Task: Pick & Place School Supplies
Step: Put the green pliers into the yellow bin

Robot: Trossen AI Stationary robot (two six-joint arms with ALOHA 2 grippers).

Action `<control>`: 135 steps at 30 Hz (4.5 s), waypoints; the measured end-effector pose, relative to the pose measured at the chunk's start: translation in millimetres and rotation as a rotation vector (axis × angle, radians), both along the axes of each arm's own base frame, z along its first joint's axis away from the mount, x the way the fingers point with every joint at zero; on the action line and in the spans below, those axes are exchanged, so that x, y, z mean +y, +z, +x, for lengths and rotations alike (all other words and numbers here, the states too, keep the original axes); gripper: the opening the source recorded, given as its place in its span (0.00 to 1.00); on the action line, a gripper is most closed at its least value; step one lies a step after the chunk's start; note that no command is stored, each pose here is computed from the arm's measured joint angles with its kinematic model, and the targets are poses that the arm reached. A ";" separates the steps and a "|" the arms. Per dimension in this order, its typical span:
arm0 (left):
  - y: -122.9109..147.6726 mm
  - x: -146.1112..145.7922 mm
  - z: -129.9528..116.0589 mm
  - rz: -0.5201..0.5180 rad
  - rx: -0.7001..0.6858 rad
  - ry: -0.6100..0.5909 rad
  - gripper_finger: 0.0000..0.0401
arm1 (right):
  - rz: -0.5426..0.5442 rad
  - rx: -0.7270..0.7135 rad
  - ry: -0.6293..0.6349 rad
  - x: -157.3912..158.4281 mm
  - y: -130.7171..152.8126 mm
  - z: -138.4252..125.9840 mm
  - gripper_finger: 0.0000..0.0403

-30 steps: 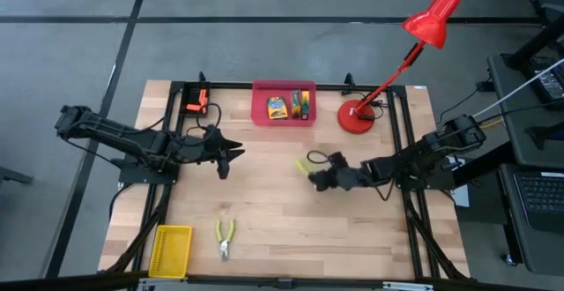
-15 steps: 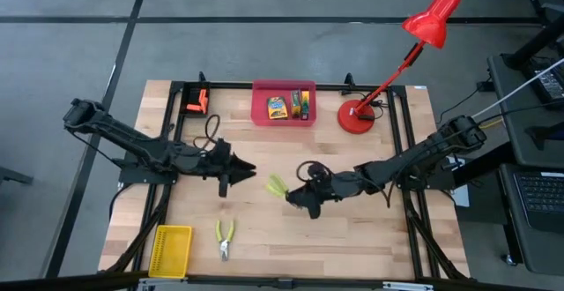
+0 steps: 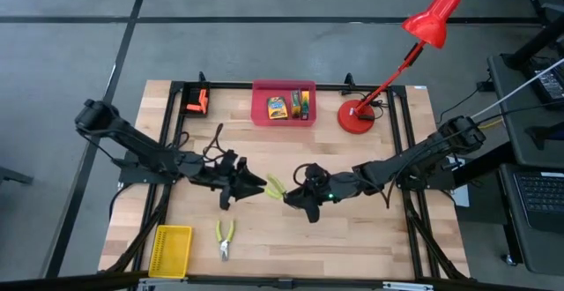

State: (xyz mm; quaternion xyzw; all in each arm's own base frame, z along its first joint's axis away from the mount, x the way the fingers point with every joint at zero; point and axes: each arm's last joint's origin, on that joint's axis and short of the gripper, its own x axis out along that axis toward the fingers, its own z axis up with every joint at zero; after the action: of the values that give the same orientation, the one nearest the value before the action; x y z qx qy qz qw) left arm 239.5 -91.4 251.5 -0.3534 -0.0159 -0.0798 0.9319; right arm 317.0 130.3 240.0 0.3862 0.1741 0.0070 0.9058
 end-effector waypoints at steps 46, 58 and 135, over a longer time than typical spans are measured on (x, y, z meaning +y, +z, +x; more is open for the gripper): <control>-17.8 -3.8 1.7 0.015 0.139 0.005 0.08 | -0.003 -0.226 -0.130 -11.1 23.5 7.5 0.37; -37.4 -25.4 -30.1 -0.173 0.555 -0.112 0.08 | -0.040 -0.252 -0.179 -29.7 24.6 14.4 0.38; -51.8 -70.2 -110.4 -0.822 1.468 -0.152 0.54 | -0.160 -0.223 -0.004 -0.8 19.6 4.3 0.38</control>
State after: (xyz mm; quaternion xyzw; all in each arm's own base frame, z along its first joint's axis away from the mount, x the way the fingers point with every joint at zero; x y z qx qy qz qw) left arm 129.0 -161.7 199.8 -0.6268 0.5896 0.1196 0.4952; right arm 321.3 129.6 259.6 0.3097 0.0713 0.0342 0.9475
